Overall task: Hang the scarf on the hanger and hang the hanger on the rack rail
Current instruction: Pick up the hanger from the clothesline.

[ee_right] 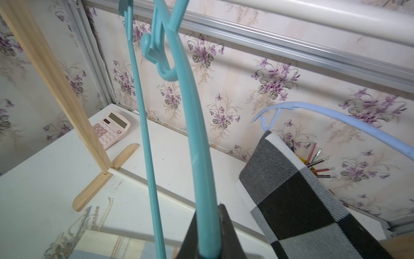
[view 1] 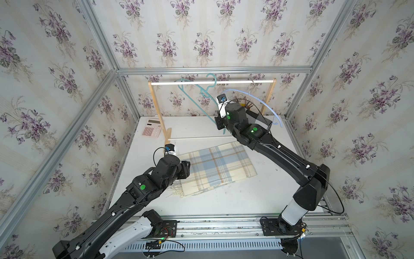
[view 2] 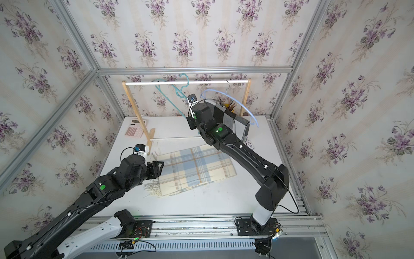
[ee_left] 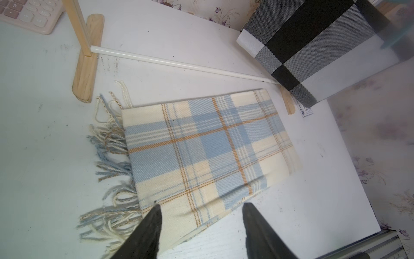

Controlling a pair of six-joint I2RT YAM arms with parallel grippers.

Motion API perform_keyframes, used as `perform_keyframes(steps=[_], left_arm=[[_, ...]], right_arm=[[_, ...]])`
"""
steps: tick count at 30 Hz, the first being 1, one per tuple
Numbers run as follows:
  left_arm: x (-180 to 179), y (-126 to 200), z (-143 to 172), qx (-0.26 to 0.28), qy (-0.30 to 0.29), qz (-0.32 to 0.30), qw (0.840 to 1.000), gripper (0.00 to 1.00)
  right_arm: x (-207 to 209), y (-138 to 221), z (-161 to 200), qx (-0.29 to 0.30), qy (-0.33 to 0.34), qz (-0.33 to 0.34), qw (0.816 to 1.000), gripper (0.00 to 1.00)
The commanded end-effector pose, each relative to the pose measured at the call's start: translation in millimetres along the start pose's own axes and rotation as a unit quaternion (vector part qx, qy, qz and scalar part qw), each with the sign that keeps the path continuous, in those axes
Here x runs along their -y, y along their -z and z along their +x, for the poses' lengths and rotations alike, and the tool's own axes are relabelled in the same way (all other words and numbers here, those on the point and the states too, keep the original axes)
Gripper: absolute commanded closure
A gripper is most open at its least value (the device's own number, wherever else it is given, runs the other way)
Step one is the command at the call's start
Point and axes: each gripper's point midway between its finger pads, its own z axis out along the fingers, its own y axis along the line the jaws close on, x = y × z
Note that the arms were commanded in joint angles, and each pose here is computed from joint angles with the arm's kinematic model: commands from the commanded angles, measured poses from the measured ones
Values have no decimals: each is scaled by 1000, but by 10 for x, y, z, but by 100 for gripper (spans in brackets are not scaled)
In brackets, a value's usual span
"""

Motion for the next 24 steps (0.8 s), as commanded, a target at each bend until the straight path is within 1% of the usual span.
perform_keyframes(steps=[1, 5, 10, 13, 17, 21, 24], left_arm=[[-45, 87, -79, 15, 9, -12, 1000, 40], [16, 224, -208, 32, 18, 0, 999, 40], [110, 383, -357, 48, 33, 19, 998, 40], [150, 453, -434, 57, 54, 26, 997, 39], [185, 514, -544, 70, 100, 30, 992, 39], [262, 546, -664, 72, 154, 32, 985, 39], [325, 541, -753, 62, 183, 10, 981, 40]], right_arm=[[137, 141, -49, 23, 19, 51, 998, 100], [106, 346, 59, 26, 40, 68, 997, 100], [112, 575, 304, 23, 47, 83, 995, 100], [103, 718, 503, 23, 63, 107, 992, 100], [98, 913, 824, 38, 93, 162, 982, 100], [86, 1039, 1058, 53, 114, 212, 969, 100], [56, 1059, 1201, 53, 139, 244, 958, 100]])
